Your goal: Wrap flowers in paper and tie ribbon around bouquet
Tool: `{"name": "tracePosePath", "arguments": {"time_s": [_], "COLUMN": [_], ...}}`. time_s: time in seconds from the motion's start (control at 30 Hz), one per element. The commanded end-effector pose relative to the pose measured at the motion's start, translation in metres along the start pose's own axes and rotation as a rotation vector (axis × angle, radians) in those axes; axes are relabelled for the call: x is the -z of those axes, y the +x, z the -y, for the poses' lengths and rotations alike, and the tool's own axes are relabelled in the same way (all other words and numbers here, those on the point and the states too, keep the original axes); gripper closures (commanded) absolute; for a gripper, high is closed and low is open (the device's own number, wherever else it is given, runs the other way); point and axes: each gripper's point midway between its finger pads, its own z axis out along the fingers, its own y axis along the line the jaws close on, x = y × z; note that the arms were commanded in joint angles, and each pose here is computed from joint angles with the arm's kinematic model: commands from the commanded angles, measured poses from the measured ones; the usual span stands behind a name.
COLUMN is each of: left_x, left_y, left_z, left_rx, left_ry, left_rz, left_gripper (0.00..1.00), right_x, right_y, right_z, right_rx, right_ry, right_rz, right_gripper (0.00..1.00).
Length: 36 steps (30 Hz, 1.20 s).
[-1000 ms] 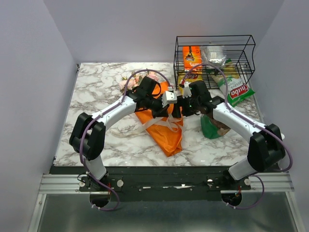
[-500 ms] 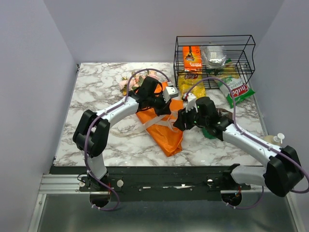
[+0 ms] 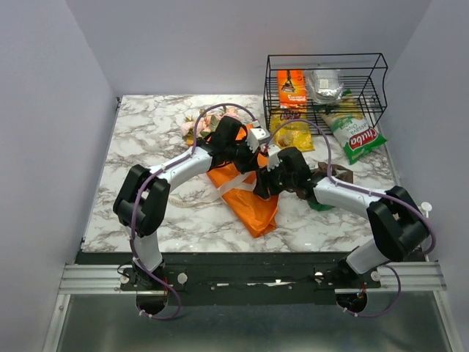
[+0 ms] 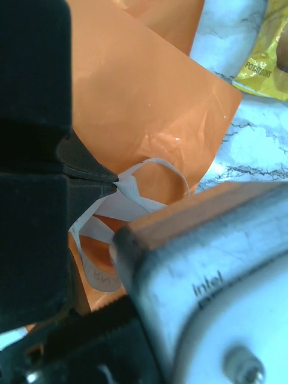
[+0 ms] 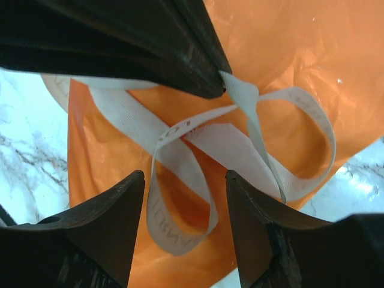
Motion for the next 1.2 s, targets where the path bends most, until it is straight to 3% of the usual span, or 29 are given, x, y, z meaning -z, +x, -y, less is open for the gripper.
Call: {"name": "tracePosePath", "arguments": {"time_s": [0.0, 0.17, 0.43, 0.6, 0.93, 1.0, 1.17], "left_x": [-0.006, -0.005, -0.005, -0.005, -0.004, -0.005, -0.005], "left_y": [0.011, 0.019, 0.023, 0.027, 0.038, 0.040, 0.037], "left_z": [-0.010, -0.011, -0.011, -0.010, -0.012, -0.015, -0.025], "left_rx": [0.034, 0.042, 0.039, 0.039, 0.039, 0.038, 0.053], "left_ry": [-0.059, -0.063, -0.063, -0.062, -0.071, -0.086, -0.140], "left_rz": [-0.025, -0.044, -0.058, -0.068, -0.093, -0.098, -0.102], "left_gripper": [1.00, 1.00, 1.00, 1.00, 1.00, 1.00, 1.00], "right_x": [-0.012, -0.019, -0.023, -0.025, -0.017, -0.009, 0.012], "right_y": [-0.023, -0.031, -0.040, -0.045, -0.051, -0.053, -0.038], "right_z": [-0.006, -0.008, -0.017, -0.024, -0.026, -0.029, -0.070], "right_rx": [0.015, 0.016, 0.007, -0.036, -0.058, -0.040, 0.081], "right_ry": [-0.026, -0.034, -0.082, -0.113, -0.107, -0.117, -0.313], "right_rz": [0.070, 0.079, 0.094, 0.097, 0.111, 0.118, 0.073], "right_gripper": [0.36, 0.36, 0.53, 0.50, 0.94, 0.99, 0.99]}}
